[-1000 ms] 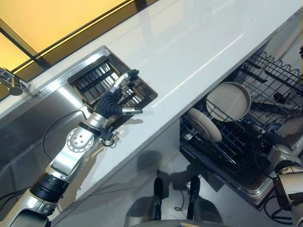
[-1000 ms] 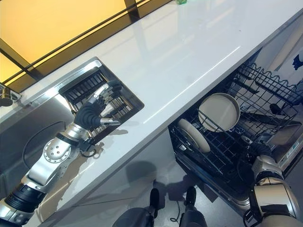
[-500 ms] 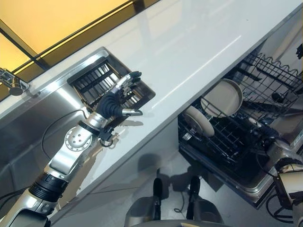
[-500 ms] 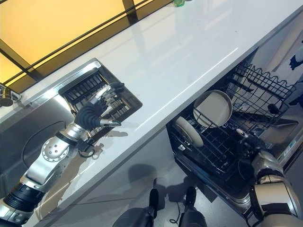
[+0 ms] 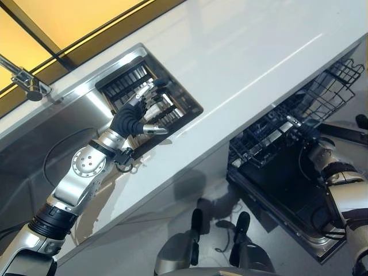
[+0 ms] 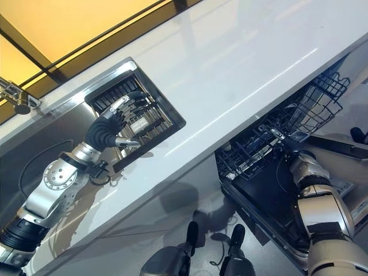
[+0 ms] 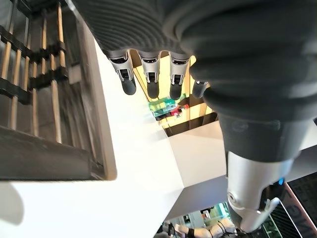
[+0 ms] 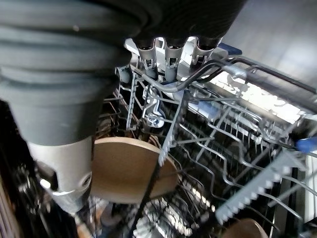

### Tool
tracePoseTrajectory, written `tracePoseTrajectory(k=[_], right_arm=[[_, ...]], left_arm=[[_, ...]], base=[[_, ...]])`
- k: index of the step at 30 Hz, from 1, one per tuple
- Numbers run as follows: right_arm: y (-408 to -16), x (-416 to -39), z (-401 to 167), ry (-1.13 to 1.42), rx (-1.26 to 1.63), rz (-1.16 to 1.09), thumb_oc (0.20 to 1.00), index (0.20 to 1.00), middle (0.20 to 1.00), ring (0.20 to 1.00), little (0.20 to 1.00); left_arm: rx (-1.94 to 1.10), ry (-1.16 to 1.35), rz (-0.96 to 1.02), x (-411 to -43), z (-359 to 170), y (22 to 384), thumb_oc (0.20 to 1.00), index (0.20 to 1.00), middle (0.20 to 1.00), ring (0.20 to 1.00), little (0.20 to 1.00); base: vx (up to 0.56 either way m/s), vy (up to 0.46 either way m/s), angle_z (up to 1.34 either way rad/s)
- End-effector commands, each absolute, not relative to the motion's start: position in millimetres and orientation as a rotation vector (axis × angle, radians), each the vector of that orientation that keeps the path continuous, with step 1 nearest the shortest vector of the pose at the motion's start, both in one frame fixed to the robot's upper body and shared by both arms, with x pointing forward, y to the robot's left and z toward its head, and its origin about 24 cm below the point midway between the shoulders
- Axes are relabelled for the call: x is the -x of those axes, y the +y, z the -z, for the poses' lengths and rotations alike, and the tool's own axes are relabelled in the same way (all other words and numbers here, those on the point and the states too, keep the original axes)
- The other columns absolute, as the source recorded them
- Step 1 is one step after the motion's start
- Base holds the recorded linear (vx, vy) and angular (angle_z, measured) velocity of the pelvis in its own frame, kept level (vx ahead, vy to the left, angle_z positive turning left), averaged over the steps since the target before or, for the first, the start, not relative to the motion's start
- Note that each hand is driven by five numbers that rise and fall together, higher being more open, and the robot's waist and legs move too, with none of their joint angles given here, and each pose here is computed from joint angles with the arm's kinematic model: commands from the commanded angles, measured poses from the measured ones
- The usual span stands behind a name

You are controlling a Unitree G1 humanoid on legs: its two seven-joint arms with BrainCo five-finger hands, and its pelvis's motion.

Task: Pick up plates and place into dishwasher.

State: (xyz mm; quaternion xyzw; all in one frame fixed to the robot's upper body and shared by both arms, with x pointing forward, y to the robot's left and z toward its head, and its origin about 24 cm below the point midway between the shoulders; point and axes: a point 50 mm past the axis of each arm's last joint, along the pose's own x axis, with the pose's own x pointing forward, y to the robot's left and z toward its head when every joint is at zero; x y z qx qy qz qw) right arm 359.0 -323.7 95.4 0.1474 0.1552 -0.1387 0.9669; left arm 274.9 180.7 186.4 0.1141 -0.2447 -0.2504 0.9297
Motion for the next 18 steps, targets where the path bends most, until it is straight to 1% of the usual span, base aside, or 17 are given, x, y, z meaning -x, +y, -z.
tracePoseTrajectory(k=[1,6,9,12,15,17,18], right_arm=[[-274.9,-405.4,-204.4,-0.049,-0.380,0.021,1.000,1.000,1.000,1.000,1.000],[-270.5,-406.5,-213.0,-0.133,-0.468,-0.008,1.000,1.000,1.000,1.000,1.000],[-274.9,-404.2,-210.5,-0.153,-0.432,0.019,1.000,1.000,1.000,1.000,1.000],[-295.1,-395.0,-204.4,-0.181,-0.232,0.170,1.000,1.000,1.000,1.000,1.000],[-317.4,-380.0,-192.3,-0.193,-0.045,0.368,1.000,1.000,1.000,1.000,1.000],[-332.1,-364.8,-182.7,-0.201,0.161,0.569,1.000,1.000,1.000,1.000,1.000],[-338.6,-357.3,-176.1,-0.192,0.208,0.648,1.000,1.000,1.000,1.000,1.000]], left_arm=[[-0.244,-0.606,0.526,-277.9,-217.5,184.2,1.000,1.000,1.000,1.000,1.000],[-0.236,-0.623,0.538,-275.2,-218.0,186.5,1.000,1.000,1.000,1.000,1.000],[-0.235,-0.645,0.543,-273.1,-218.5,186.1,1.000,1.000,1.000,1.000,1.000],[-0.239,-0.652,0.539,-272.0,-217.4,186.3,1.000,1.000,1.000,1.000,1.000],[-0.243,-0.643,0.541,-269.7,-211.1,186.0,1.000,1.000,1.000,1.000,1.000],[-0.242,-0.645,0.540,-268.3,-206.0,182.2,1.000,1.000,1.000,1.000,1.000],[-0.245,-0.645,0.536,-267.8,-203.6,180.2,1.000,1.000,1.000,1.000,1.000]], base=[[-0.04,-0.023,0.07],[-0.05,0.001,0.03],[-0.07,0.040,-0.01],[-0.06,0.066,-0.02],[-0.07,0.058,-0.01],[-0.12,0.069,-0.06],[-0.10,0.070,-0.23]])
